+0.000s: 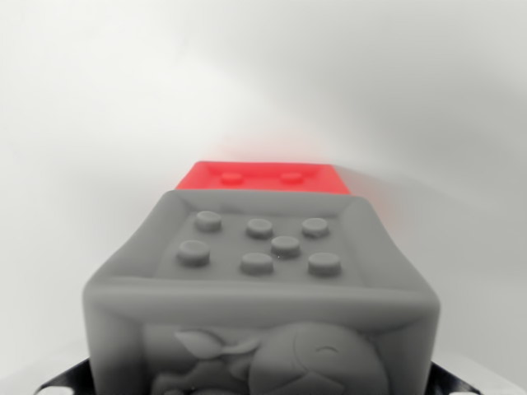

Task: Destack cube

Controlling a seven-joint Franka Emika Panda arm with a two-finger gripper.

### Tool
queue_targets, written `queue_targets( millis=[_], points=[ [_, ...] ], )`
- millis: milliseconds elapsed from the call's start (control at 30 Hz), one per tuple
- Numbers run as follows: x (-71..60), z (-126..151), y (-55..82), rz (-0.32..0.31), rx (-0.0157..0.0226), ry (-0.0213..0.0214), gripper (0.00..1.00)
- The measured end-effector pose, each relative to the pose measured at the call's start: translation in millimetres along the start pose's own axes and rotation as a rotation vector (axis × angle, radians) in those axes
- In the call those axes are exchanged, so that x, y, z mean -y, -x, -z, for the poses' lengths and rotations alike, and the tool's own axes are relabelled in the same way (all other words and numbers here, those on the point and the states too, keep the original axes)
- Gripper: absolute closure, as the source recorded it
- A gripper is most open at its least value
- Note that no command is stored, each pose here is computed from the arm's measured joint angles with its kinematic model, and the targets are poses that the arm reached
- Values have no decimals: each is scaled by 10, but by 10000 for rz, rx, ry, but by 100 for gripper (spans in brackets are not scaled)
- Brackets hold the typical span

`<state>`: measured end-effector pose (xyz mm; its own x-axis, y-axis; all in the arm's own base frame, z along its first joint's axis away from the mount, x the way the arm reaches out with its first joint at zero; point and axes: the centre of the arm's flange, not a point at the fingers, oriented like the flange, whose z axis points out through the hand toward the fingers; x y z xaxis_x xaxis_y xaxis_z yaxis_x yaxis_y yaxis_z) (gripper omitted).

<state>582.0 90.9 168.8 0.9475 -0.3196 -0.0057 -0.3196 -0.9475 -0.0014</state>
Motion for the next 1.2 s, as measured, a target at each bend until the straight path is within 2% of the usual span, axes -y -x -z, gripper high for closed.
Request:
queue_targets(
  millis=[367,600,833,933,1133,1200],
  points=[
    [-1,4,0,0,4,4,100],
    [1,93,-6,2,-39,1,100],
    [3,219,-6,10,-46,20,100],
    [6,291,-8,13,-64,18,100],
    [7,443,-8,14,-69,32,100],
    [9,504,-9,15,-83,29,100]
  ],
)
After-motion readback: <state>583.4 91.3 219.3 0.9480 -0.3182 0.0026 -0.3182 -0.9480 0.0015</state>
